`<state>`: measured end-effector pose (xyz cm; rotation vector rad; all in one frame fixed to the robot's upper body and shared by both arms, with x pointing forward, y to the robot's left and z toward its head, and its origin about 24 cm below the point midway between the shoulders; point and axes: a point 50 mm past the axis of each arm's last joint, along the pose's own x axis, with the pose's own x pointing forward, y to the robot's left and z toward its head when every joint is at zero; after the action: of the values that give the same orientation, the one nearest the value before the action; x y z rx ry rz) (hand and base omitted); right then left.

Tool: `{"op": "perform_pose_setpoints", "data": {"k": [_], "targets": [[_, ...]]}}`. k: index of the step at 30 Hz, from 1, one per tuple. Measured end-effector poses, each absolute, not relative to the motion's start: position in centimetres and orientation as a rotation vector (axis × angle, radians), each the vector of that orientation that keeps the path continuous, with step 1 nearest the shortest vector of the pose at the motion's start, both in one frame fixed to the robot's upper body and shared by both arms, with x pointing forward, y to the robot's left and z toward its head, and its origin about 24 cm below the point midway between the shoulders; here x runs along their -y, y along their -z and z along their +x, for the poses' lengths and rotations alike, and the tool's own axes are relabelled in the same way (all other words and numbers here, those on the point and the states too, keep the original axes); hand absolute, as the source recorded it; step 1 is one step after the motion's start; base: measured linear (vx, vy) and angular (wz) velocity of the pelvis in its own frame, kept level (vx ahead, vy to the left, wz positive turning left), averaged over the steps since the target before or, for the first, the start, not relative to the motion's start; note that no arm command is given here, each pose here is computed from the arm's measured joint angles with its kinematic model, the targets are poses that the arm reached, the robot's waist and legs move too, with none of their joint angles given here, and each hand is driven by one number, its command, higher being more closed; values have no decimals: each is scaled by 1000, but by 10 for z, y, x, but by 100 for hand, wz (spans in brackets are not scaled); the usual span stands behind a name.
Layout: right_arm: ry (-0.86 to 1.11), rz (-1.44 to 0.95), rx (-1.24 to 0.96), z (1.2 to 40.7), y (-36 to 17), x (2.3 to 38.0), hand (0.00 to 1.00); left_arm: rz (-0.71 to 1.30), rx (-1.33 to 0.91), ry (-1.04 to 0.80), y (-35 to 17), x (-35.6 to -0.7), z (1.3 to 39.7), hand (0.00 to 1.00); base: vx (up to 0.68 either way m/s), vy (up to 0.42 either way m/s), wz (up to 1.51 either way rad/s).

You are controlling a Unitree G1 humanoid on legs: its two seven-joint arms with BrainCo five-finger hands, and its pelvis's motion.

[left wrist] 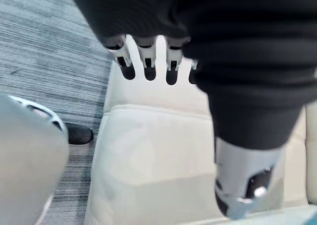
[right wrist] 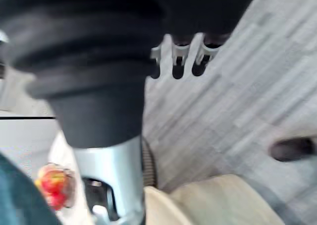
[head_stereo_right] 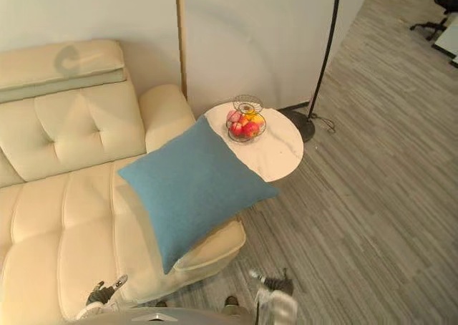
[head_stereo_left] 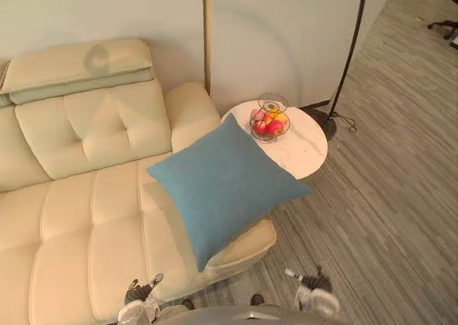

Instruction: Pick up cushions and gather them together orderly.

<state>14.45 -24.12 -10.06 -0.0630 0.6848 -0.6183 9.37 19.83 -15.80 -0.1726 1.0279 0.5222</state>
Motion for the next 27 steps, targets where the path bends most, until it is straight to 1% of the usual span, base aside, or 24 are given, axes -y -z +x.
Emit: {"op": "perform_pose_setpoints", "data": {"k": [2,4,7,12,18,24,27], "targets": [[625,-196,-556,166,73,265,0,-152,-1010,-495,156,-198,100,0,35,8,-23],[626,-246,-518,174,63,274,0,-140,-1007,-482,155,-199,102,0,-2,-1,-5],[623,-387,-432,189,37,300,0,-98,-992,-444,153,-201,106,0,0,0,0],[625,-474,-329,204,6,319,0,-64,-975,-407,151,-203,108,0,-29,-13,1],[568,-520,-258,221,-14,323,0,-51,-954,-324,149,-193,112,0,-8,-20,14],[410,-578,-172,256,-35,306,0,-42,-890,-206,142,-175,128,0,12,-17,23],[352,-589,-174,269,-35,299,0,-38,-859,-158,139,-169,135,0,-6,-7,24]]}}
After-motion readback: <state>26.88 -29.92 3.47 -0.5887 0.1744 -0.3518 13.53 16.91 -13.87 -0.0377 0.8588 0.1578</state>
